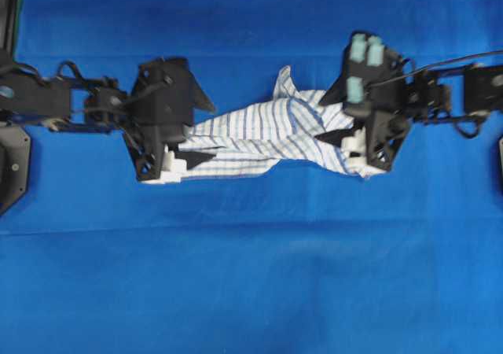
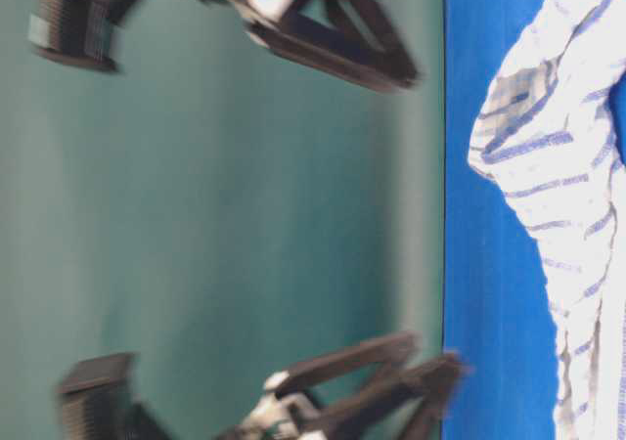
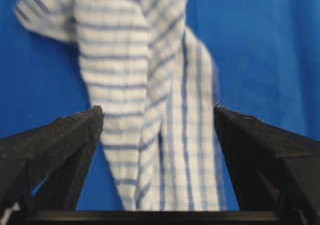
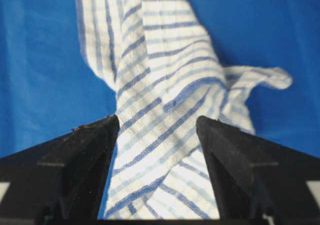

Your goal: Lift the towel with both arms.

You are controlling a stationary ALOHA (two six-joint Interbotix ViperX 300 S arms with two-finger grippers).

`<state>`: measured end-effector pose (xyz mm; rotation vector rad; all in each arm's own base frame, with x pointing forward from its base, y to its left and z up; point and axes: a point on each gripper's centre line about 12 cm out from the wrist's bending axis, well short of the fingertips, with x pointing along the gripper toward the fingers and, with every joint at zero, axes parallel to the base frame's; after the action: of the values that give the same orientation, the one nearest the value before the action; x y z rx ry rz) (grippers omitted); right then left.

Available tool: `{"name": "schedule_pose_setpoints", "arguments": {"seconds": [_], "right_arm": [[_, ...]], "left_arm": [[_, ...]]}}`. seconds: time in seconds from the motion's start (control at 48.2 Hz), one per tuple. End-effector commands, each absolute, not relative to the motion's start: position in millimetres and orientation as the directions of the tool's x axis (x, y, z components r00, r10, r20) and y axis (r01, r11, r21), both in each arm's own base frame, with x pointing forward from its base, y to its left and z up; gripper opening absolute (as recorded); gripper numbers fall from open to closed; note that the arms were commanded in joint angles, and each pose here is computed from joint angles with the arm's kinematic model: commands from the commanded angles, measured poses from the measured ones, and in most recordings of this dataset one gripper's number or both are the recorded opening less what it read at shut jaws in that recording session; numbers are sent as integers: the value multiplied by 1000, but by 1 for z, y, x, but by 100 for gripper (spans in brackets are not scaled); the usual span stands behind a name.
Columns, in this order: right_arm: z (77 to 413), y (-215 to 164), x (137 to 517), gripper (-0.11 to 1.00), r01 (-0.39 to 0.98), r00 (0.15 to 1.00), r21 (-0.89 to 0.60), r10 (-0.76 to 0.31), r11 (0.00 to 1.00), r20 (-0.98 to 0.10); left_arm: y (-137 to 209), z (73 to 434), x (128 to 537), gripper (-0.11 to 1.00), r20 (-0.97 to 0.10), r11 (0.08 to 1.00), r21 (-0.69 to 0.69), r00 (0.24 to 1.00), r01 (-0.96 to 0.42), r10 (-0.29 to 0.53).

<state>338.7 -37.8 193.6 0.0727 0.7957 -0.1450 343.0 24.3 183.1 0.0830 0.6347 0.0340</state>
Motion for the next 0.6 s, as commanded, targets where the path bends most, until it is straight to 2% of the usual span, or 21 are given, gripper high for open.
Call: {"name": "schedule_pose_setpoints", "arguments": {"seconds": [0.0, 0.27, 0.581], "right_arm": [[187, -38, 347, 66, 154, 694, 15, -97, 988, -713], [144, -37, 357, 66, 148, 651, 19, -82, 989, -754], [108, -37, 361, 66, 146, 606, 22, -72, 989, -793]], "left_arm": [[23, 173, 349, 87, -591, 996, 89, 805, -1, 53], [19, 122, 358, 87, -654, 996, 83, 755, 14, 44], [19, 94, 359, 87, -691, 997, 79, 722, 16, 43]]}}
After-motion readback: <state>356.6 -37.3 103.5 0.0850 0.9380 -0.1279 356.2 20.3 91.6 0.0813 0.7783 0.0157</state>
